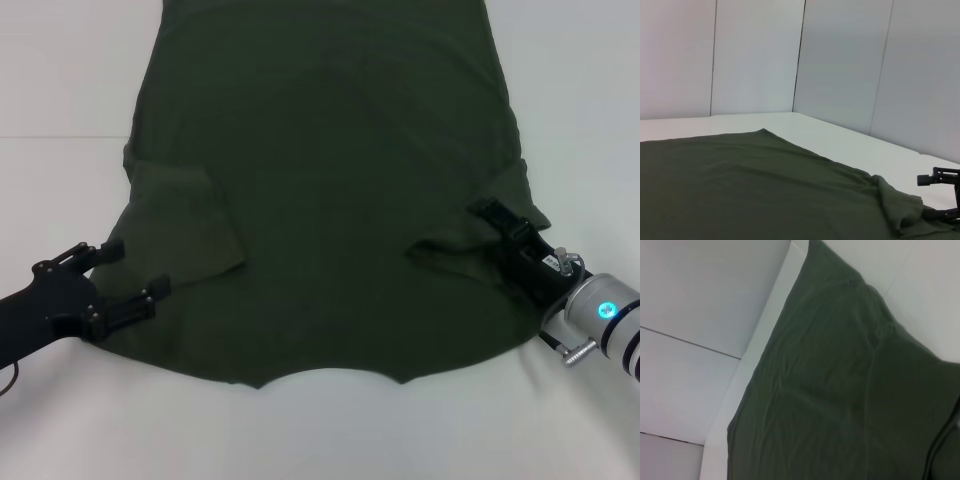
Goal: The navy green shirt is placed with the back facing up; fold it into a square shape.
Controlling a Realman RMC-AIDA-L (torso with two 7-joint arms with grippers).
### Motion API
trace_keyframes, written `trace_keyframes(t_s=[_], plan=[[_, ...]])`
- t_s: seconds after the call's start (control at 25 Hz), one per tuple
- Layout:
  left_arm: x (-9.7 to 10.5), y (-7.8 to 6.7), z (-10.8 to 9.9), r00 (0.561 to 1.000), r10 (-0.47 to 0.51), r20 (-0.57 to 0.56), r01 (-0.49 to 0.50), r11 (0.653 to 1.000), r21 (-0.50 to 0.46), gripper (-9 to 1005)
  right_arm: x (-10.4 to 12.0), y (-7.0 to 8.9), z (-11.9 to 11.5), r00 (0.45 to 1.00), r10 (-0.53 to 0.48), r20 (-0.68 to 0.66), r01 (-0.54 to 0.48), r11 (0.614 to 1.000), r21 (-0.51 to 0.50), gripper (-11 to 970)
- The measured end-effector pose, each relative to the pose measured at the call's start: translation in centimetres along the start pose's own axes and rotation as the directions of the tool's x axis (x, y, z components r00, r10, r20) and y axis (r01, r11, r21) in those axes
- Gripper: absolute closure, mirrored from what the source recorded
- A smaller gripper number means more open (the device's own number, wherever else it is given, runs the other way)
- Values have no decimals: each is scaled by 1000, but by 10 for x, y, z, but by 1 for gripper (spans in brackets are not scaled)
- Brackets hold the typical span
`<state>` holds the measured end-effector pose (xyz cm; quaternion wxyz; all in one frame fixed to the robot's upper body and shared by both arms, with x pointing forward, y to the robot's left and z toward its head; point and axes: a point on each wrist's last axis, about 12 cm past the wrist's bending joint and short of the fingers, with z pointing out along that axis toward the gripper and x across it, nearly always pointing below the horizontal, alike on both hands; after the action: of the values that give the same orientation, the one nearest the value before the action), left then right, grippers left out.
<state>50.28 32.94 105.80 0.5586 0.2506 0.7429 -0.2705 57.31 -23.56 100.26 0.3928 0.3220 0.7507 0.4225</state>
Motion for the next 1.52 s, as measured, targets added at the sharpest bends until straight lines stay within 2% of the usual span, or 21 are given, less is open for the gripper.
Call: trace_keyframes(t_s=[0.32,0.96,1.52], plan=[[-1,0,0,1000,3,0,-3,1000,0,135,-3,5,7,1000,-7,4,7,1000,17,13],[0,1,0,1000,8,3,-8,1000,-5,135,-6,25,19,999,-34,5,35,999,-34,12],[2,1,-3,1000,16,1,-16,1000,-14,135,-8,58,43,992,-130,1,130,989,-64,13]])
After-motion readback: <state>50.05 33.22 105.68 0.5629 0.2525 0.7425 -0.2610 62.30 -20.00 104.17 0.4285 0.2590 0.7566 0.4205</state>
